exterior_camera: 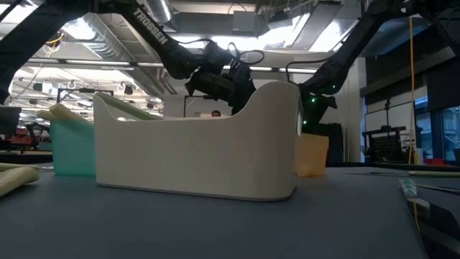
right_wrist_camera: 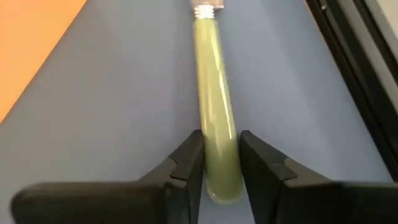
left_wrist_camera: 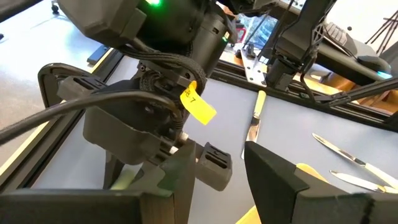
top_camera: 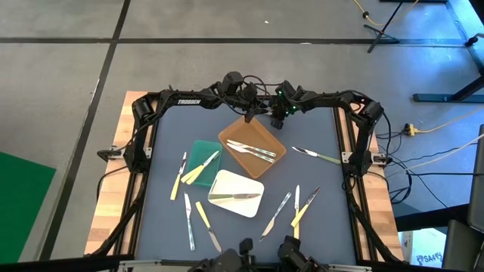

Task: Sort silverware by color (type)
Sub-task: Put the green table knife into the white bin

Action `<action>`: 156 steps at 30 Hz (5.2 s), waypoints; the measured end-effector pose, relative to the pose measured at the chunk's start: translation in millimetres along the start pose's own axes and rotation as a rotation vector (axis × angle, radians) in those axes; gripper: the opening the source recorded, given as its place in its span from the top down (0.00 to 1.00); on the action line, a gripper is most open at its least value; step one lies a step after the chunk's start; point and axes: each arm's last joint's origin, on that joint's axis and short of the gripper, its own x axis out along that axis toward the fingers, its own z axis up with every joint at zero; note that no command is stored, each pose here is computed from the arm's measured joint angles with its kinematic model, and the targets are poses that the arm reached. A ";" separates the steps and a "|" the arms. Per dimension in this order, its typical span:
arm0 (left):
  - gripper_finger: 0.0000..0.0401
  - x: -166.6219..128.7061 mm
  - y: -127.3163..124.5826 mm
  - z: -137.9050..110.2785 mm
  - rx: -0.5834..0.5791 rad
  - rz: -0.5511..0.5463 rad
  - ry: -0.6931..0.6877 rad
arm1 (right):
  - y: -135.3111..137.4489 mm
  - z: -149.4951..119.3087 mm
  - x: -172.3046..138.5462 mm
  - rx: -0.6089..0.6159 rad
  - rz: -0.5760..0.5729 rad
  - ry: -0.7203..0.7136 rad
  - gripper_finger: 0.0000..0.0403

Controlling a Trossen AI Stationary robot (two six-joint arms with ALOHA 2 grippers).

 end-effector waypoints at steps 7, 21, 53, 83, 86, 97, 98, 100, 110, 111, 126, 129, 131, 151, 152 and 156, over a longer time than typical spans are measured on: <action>0.67 -12.2 9.0 6.6 -0.007 -0.010 -0.017 | 0.9 -0.9 -0.1 0.001 0.020 0.003 0.90; 0.67 -35.2 31.5 11.7 -0.117 -0.056 -0.033 | 2.6 -0.6 -0.2 -0.003 0.032 0.004 0.99; 0.67 -35.3 31.9 11.5 -0.122 -0.058 -0.033 | -7.4 -3.1 -1.1 0.053 -0.049 0.008 0.90; 0.67 -38.7 36.6 11.1 -0.129 -0.047 -0.034 | -9.6 -5.0 2.3 0.044 -0.080 0.024 0.98; 0.67 -41.7 39.8 11.2 -0.132 -0.056 -0.035 | -9.4 -3.5 0.1 0.043 -0.062 0.008 0.98; 0.67 -64.5 34.1 28.4 -0.090 -0.055 -0.038 | -6.8 2.8 -13.8 0.035 -0.022 -0.044 0.99; 0.67 -68.6 31.7 31.7 -0.083 -0.049 -0.035 | -6.5 2.9 -13.8 0.034 -0.019 -0.045 0.99; 0.67 -76.5 26.9 37.3 -0.071 -0.043 -0.027 | -6.3 3.0 -13.8 0.034 -0.016 -0.046 0.99; 0.67 -129.0 -14.5 61.8 0.045 0.103 0.100 | -13.8 31.1 -29.4 0.026 -0.020 -0.083 0.99; 0.67 -135.7 -20.6 63.7 0.072 0.108 0.119 | -15.0 36.2 -32.7 0.025 -0.019 -0.087 0.99; 0.67 -204.6 -86.0 78.3 0.164 0.102 0.219 | 22.1 110.8 -81.1 -0.206 0.019 -0.081 1.00; 0.67 -204.8 -87.0 75.2 0.123 0.114 0.250 | 41.0 121.8 -85.4 -0.334 -0.002 -0.080 1.00; 0.67 -203.9 -87.8 73.8 0.085 0.120 0.263 | 54.3 127.0 -86.9 -0.427 -0.017 -0.075 1.00; 0.67 -210.8 -105.0 42.8 -0.160 0.100 0.580 | 173.7 149.5 -91.5 -1.194 -0.390 -0.010 1.00; 0.67 -210.7 -105.0 42.8 -0.161 0.098 0.579 | 178.8 151.1 -92.4 -1.220 -0.415 -0.019 1.00; 0.67 -210.6 -105.2 42.9 -0.194 0.102 0.575 | 198.5 156.0 -96.6 -1.311 -0.504 -0.048 1.00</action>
